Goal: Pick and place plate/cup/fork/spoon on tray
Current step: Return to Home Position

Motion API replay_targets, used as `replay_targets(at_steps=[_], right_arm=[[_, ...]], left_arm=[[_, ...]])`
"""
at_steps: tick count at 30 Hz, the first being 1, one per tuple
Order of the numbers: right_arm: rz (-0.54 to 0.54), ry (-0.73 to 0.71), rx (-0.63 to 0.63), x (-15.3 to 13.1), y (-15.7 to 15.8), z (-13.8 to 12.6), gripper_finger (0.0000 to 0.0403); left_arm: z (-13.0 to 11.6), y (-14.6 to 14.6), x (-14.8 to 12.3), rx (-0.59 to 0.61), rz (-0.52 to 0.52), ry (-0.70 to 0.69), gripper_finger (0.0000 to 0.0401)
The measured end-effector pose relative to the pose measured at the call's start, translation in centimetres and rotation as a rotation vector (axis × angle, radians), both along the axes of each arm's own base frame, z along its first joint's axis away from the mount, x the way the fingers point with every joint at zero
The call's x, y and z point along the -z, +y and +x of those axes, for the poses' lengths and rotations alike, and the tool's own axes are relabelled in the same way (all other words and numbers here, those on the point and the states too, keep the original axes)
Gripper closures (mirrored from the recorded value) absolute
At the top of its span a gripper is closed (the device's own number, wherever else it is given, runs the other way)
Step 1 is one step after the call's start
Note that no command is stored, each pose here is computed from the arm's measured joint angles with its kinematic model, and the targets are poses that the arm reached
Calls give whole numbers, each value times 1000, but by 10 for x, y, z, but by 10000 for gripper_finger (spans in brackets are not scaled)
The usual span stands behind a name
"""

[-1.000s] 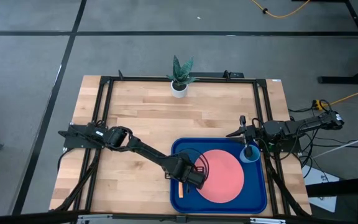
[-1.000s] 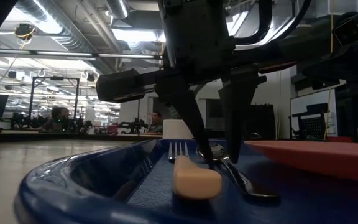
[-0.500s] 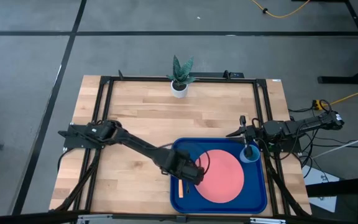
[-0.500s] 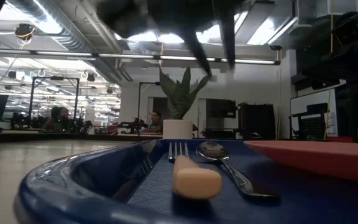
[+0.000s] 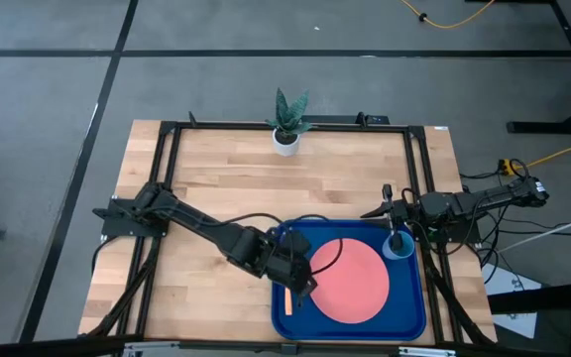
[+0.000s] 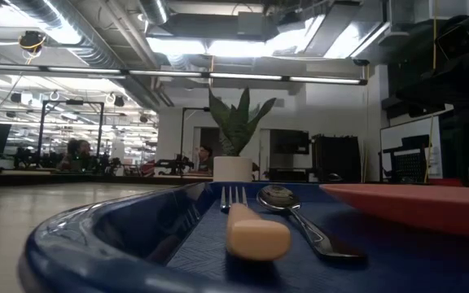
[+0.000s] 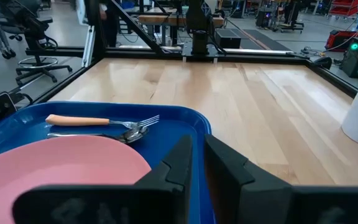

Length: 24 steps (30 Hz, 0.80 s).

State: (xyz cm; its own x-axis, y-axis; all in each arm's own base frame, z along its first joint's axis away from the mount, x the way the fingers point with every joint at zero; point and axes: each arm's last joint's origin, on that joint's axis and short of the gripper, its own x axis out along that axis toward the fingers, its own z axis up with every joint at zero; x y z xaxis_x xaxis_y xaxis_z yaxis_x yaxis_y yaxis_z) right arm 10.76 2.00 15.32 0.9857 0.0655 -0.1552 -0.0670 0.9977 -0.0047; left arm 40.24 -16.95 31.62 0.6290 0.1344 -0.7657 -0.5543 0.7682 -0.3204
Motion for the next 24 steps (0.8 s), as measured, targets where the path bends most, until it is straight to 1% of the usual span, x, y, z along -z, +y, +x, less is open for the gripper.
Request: replay_targets(at_steps=[3,5,6,14,24], right_arm=[[0,0,0,0,0,0,358],[0,0,-1,0,0,0,358],[0,0,0,0,0,0,358],[0,0,0,0,0,0,358],[0,0,0,0,0,0,358]], left_arm=[[-2,0,-5,18,96,-35,316],[-3,0,-6,45,161,-26,316],[-3,0,-6,55,176,-27,316],[0,1,-10,24,149,-77,316],[2,7,-10,6,152,-79,316]])
